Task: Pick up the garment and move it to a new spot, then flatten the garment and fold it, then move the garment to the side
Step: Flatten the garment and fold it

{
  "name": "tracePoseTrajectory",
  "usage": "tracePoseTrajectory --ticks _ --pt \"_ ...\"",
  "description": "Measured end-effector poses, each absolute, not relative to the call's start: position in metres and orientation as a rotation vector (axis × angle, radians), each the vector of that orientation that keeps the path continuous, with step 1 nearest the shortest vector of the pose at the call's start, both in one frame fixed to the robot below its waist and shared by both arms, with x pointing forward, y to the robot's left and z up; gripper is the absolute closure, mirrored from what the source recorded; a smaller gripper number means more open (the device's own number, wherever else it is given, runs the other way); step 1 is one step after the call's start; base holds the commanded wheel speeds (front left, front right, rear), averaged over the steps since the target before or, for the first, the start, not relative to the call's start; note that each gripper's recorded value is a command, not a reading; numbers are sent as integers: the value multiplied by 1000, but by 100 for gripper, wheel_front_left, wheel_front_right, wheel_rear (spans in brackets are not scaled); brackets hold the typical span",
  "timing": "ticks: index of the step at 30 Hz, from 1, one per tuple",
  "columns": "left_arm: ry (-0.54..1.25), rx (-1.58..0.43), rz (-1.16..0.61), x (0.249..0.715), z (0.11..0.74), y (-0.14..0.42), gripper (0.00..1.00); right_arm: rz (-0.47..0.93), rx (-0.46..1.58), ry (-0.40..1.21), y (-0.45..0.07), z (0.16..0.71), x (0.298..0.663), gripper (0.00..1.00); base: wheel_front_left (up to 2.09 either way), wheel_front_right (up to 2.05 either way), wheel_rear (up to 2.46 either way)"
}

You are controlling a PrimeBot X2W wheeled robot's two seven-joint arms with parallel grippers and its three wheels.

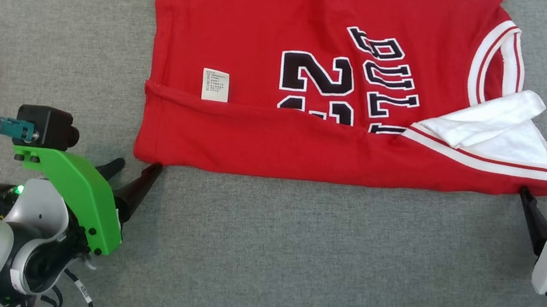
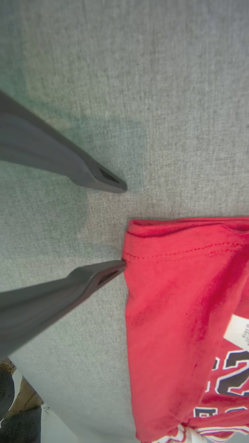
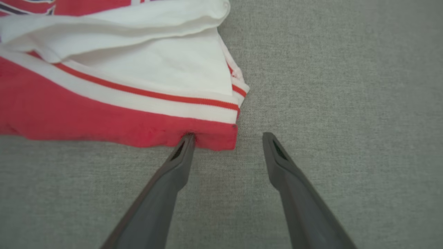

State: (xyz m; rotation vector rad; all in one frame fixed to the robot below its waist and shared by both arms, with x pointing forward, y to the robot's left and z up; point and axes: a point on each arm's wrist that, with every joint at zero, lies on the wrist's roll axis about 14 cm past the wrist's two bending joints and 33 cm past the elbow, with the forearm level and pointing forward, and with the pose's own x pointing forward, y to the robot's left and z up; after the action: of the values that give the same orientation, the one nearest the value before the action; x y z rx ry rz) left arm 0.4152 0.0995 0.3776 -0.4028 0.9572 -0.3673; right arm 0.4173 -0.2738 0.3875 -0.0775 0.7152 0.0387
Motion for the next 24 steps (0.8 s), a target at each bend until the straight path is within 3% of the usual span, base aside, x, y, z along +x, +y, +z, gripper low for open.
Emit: tracePoseTrajectory --ticks 19,20,21,22,24 --pt "914 -425 -390 431 378 88 0 92 -40 802 -253 368 425 0 0 0 0" --pt "920 -423 -393 431 376 87 79 95 -40 806 -253 366 425 29 0 0 0" --pt "925 -418 -403 430 375 85 100 95 -41 809 -252 366 425 71 0 0 0" --pt "929 -412 -408 430 374 85 100 97 -42 813 -252 365 424 100 0 0 0" --pt "936 -394 -429 427 372 83 100 100 -43 817 -252 365 424 100 0 0 0"
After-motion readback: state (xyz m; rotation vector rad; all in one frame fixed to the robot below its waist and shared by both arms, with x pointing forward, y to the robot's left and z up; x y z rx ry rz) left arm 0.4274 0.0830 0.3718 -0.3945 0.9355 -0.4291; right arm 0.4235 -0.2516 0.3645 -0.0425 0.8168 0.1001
